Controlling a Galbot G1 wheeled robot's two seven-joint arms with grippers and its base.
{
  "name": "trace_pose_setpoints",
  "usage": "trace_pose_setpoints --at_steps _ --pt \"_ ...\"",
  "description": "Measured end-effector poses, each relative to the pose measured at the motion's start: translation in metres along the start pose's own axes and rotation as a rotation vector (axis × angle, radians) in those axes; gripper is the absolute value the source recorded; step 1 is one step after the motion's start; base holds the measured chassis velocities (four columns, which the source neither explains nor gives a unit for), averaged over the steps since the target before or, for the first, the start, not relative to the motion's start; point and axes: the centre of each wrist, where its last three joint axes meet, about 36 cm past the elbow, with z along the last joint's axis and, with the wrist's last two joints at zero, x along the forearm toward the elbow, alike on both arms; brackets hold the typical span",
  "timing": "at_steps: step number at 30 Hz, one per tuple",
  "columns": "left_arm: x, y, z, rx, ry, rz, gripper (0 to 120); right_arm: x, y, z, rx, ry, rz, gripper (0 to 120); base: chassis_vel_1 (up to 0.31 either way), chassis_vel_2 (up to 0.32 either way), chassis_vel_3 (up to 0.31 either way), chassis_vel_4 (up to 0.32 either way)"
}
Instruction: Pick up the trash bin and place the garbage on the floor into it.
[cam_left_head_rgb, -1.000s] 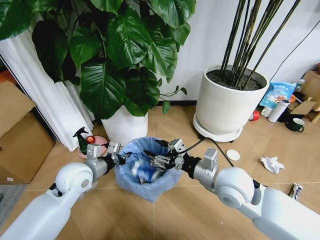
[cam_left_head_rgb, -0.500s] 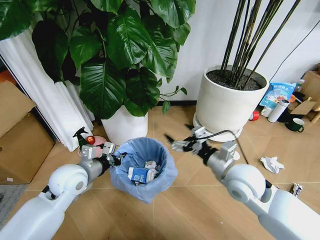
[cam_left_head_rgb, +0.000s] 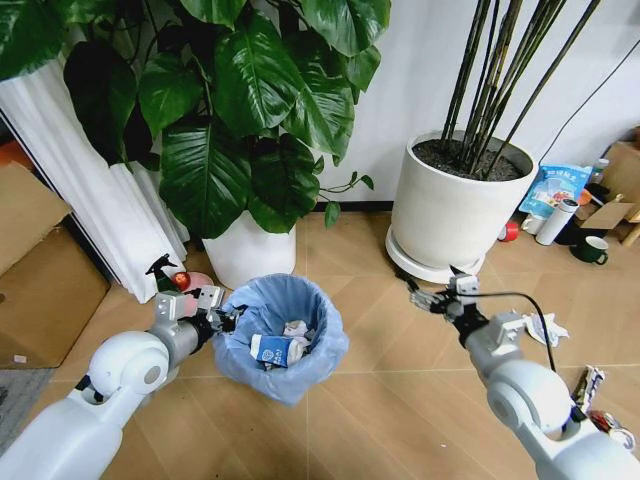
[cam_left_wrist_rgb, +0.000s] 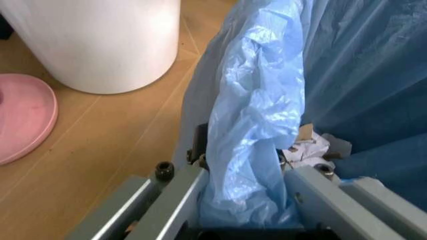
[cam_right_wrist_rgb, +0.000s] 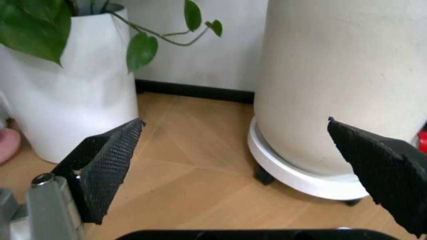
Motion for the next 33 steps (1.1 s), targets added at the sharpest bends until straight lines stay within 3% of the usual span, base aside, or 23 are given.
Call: trace_pose_setpoints --at_steps 14,33 --pt "-0.001 -0.002 0.005 0.006 0.006 0.011 1 -0.002 -0.004 0.014 -0.005 0.011 -0.006 100 -0.099 -0.101 0.105 0.105" --pt "0.001 -0.007 0.006 0.009 0.002 0.023 1 -0.004 -0.003 0.019 -0.008 0.018 -0.018 100 -0.282 -0.289 0.294 0.275"
